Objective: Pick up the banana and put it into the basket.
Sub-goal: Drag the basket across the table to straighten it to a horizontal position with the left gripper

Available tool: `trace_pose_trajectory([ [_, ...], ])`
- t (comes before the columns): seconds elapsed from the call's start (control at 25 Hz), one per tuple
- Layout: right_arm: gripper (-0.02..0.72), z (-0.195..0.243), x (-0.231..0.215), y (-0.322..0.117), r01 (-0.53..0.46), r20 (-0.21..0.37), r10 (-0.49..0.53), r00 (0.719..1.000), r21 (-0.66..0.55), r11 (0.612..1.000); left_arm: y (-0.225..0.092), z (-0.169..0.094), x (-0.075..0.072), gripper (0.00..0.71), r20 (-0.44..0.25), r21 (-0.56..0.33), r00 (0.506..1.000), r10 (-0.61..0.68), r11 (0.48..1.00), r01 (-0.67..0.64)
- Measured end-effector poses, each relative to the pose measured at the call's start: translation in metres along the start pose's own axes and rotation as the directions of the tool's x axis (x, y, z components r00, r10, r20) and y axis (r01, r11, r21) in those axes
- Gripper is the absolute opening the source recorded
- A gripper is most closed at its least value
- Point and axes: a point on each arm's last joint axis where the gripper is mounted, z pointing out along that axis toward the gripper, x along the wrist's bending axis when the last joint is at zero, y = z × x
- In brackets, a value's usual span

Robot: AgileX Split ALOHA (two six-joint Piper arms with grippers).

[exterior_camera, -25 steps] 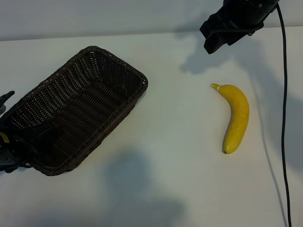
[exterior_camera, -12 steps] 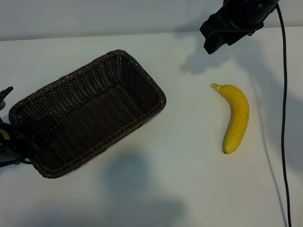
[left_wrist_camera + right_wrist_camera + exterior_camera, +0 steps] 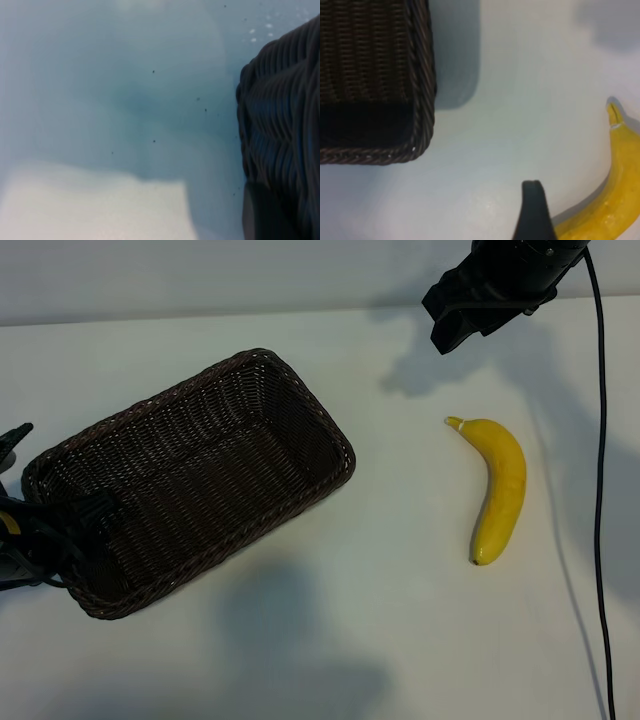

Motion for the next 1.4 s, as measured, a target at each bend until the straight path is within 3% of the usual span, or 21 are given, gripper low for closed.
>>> trace_pose_trajectory([
  [0.28, 0.522, 0.000, 0.000, 0.000, 0.000, 0.000, 0.000, 1.000, 0.000, 1.000, 0.018, -0.010, -0.014, 0.180, 0.006, 0.015, 0.993, 0.117, 0.993, -0.117],
  [0.64, 0.522, 0.000, 0.000, 0.000, 0.000, -0.001, 0.000, 1.000, 0.002, 1.000, 0.047, -0.032, -0.043, 0.172, 0.098, -0.009, 0.955, 0.281, 0.959, -0.282],
  [1.08, 0.524, 0.000, 0.000, -0.001, 0.000, -0.002, 0.000, 1.000, 0.006, 1.000, 0.049, -0.035, -0.046, 0.172, 0.113, 0.002, 0.939, 0.325, 0.945, -0.327],
  [1.4, 0.524, 0.000, 0.000, -0.001, 0.000, -0.002, 0.000, 1.000, 0.006, 1.000, 0.054, -0.038, -0.046, 0.171, 0.253, -0.002, 0.924, 0.288, 0.955, -0.297],
])
